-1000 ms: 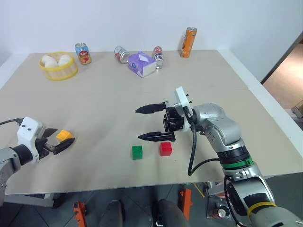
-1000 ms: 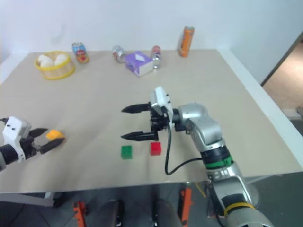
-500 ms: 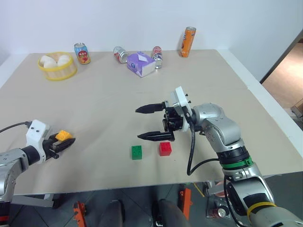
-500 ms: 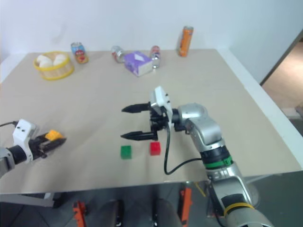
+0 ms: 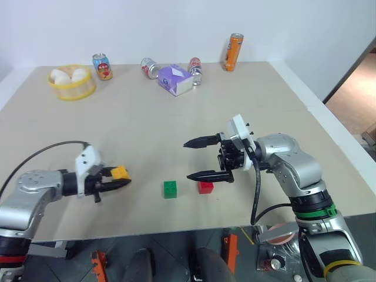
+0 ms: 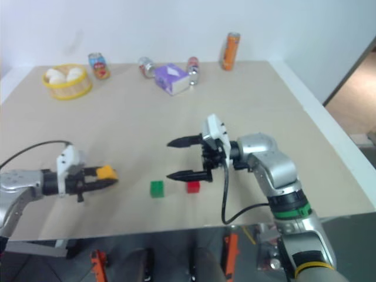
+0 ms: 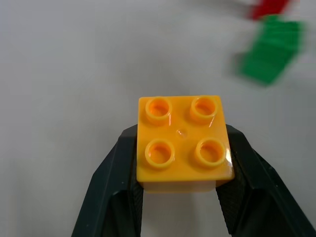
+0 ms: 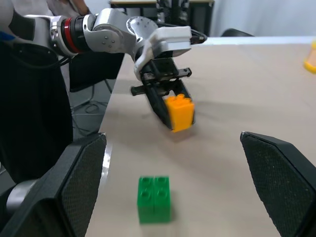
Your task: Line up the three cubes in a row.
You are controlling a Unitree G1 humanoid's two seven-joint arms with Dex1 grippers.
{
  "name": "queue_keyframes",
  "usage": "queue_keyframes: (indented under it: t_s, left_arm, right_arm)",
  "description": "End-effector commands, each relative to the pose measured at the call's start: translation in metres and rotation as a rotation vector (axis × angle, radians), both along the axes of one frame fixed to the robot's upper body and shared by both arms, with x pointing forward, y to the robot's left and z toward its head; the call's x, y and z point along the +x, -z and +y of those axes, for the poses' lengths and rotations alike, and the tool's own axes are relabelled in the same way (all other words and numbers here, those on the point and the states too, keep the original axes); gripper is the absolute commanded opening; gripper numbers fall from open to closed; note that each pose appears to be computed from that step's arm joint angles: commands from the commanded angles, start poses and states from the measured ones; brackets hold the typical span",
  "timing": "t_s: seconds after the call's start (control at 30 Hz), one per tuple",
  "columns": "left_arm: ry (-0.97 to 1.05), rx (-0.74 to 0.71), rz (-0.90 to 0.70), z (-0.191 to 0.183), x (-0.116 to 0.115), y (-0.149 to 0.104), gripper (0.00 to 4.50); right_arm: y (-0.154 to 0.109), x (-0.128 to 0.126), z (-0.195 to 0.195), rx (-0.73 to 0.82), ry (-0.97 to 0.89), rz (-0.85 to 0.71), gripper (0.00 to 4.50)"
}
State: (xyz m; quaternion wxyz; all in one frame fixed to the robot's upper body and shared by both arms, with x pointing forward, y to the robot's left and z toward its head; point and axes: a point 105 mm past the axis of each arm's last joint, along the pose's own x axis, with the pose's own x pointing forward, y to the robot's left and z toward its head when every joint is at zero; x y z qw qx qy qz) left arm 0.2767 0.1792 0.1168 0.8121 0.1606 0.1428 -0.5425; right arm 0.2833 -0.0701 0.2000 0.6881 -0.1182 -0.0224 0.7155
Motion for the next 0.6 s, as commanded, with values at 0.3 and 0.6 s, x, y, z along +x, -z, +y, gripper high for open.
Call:
queue_keyframes:
  t_s: [0.3,0.6]
  left_arm:
    - [0.209,0.095,-0.031,-0.028,0.009,0.014,1.36]
    - [0.209,0.084,-0.026,-0.011,0.006,0.002,1.36]
  right_arm:
    - [-0.001,-0.010,-0.014,-0.003,0.126,-0.039,4.50]
    - [-0.002,-0.012,-0.015,0.007,0.141,-0.046,4.50]
